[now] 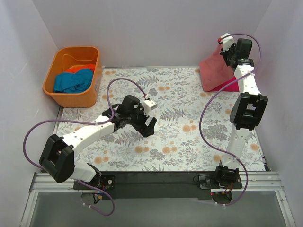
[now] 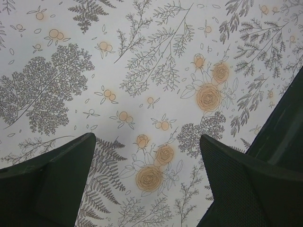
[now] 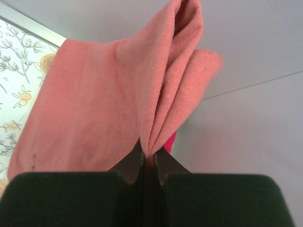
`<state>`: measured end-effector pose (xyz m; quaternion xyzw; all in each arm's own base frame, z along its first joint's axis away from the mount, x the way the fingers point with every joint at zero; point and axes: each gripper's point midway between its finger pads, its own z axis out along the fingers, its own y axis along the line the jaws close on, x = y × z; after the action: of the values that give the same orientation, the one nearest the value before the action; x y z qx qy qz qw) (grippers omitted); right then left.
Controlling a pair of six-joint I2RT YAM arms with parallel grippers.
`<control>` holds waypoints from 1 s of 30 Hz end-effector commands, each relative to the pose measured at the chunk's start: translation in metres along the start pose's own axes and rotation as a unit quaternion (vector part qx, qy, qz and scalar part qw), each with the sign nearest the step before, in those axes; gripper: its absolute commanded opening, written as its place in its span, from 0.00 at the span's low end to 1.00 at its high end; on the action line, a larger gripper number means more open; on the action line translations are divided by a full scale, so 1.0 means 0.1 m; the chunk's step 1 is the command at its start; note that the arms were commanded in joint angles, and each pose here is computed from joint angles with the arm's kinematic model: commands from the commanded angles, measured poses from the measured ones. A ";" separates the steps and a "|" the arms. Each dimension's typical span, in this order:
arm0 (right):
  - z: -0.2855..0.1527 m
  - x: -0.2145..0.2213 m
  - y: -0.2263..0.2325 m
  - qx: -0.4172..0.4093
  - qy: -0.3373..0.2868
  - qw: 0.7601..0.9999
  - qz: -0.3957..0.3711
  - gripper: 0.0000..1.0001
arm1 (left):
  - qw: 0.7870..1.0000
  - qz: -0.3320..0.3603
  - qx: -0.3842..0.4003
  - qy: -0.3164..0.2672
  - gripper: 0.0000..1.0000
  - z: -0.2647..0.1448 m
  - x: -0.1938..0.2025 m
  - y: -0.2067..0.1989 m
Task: Fold and stack the t-shirts
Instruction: Neatly place the folded tshirt to the corner, then reset both grippers
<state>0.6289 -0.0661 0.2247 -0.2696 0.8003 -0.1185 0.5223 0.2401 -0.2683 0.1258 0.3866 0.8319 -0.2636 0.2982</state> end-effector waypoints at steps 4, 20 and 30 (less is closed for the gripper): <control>0.11 -0.15 -0.32 0.036 -0.054 0.996 -0.057 0.01 | 1.000 -0.006 0.011 -0.004 0.91 -0.02 -0.14 -0.03; 0.27 0.22 -0.74 0.110 -0.039 0.990 -0.084 0.84 | 0.999 -0.034 0.017 0.002 0.92 -0.01 -0.26 -0.04; -0.59 -0.39 -0.66 0.075 -0.088 0.993 -0.025 0.99 | 0.987 -0.151 0.038 -0.038 0.92 -0.37 -0.56 0.23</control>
<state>0.6384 -0.1233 0.2109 -0.2708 0.7771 -0.1798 0.5390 0.2683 -0.2646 0.1521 0.2967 0.8623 -0.3132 0.2652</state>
